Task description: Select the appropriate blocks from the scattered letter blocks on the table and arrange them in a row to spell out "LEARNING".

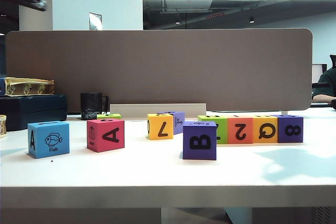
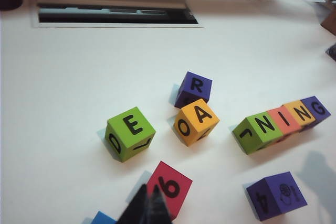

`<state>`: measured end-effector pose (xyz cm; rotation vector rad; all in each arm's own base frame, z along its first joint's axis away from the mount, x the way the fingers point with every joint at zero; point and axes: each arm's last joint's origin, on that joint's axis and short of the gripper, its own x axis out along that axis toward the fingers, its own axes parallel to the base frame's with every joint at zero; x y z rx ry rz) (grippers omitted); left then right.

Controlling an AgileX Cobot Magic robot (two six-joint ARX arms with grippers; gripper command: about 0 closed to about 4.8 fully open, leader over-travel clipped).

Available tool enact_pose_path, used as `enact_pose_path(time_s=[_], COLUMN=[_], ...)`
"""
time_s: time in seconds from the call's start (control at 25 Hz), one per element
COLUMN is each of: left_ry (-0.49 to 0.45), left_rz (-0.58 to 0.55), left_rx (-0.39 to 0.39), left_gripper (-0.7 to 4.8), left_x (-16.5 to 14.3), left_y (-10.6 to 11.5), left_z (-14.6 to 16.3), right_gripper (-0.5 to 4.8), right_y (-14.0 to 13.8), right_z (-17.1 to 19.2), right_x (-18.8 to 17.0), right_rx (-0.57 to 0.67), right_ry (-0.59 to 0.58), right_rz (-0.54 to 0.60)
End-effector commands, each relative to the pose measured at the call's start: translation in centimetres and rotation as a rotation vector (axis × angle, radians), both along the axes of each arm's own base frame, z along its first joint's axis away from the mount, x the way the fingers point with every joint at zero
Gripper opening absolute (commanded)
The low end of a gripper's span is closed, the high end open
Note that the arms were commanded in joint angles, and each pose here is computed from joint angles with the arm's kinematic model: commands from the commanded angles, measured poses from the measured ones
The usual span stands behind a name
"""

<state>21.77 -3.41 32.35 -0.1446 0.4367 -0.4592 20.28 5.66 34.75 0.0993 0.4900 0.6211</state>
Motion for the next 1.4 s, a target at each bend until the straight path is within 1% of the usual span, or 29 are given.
enact_pose_path(time_s=[0.04,0.2,0.28,0.44,0.64,0.72,0.84,0.92,0.96,1.04,1.2,1.4], left_ry=[-0.021,-0.001,-0.005,-0.004,0.011,0.02,0.032,0.027,0.038,0.07,0.112,0.135], left_rz=[-0.037,-0.038,-0.053,-0.054,-0.065,-0.091,-0.135,-0.132,-0.143,-0.175,-0.19,-0.196], left_rx=[0.012,0.015,0.047,0.052,0.054,0.056,0.101,0.152,0.168,0.179,0.189,0.195], left_gripper=[-0.06,-0.06,-0.06,-0.06,-0.06,-0.06,-0.06,-0.06,-0.06,-0.06,-0.06,-0.06], left_x=[1.3,3.2,3.9,5.5,7.3,8.0,9.8,10.9,11.6,12.6,14.2,15.7], left_y=[-0.9,-1.1,-1.2,-1.5,-2.0,-2.9,-5.3,-6.9,-7.7,-9.1,-10.1,-10.8], left_z=[0.7,1.0,1.4,2.0,2.1,2.2,2.3,2.4,2.4,2.3,2.1,2.1], right_gripper=[-0.02,-0.02,-0.02,-0.02,-0.02,-0.02,-0.02,-0.02,-0.02,-0.02,-0.02,-0.02], right_y=[1.6,3.2,3.8,4.0,4.1,4.2,4.5,4.5,4.7,5.1,5.4,5.7], right_z=[0.1,-0.1,0.0,0.3,0.9,1.0,1.3,1.2,1.1,1.0,1.0,1.3], right_x=[1.0,2.0,2.5,3.1,3.4,3.6,3.7,3.8,4.0,4.5,5.2,6.0], right_rx=[-0.048,-0.109,-0.128,-0.144,-0.143,-0.143,-0.151,-0.184,-0.206,-0.224,-0.251,-0.255], right_ry=[0.01,0.056,0.078,0.098,0.087,0.086,0.094,0.112,0.127,0.174,0.202,0.211], right_rz=[0.043,0.079,0.081,0.068,0.064,0.064,0.066,0.049,0.062,0.072,0.054,0.055])
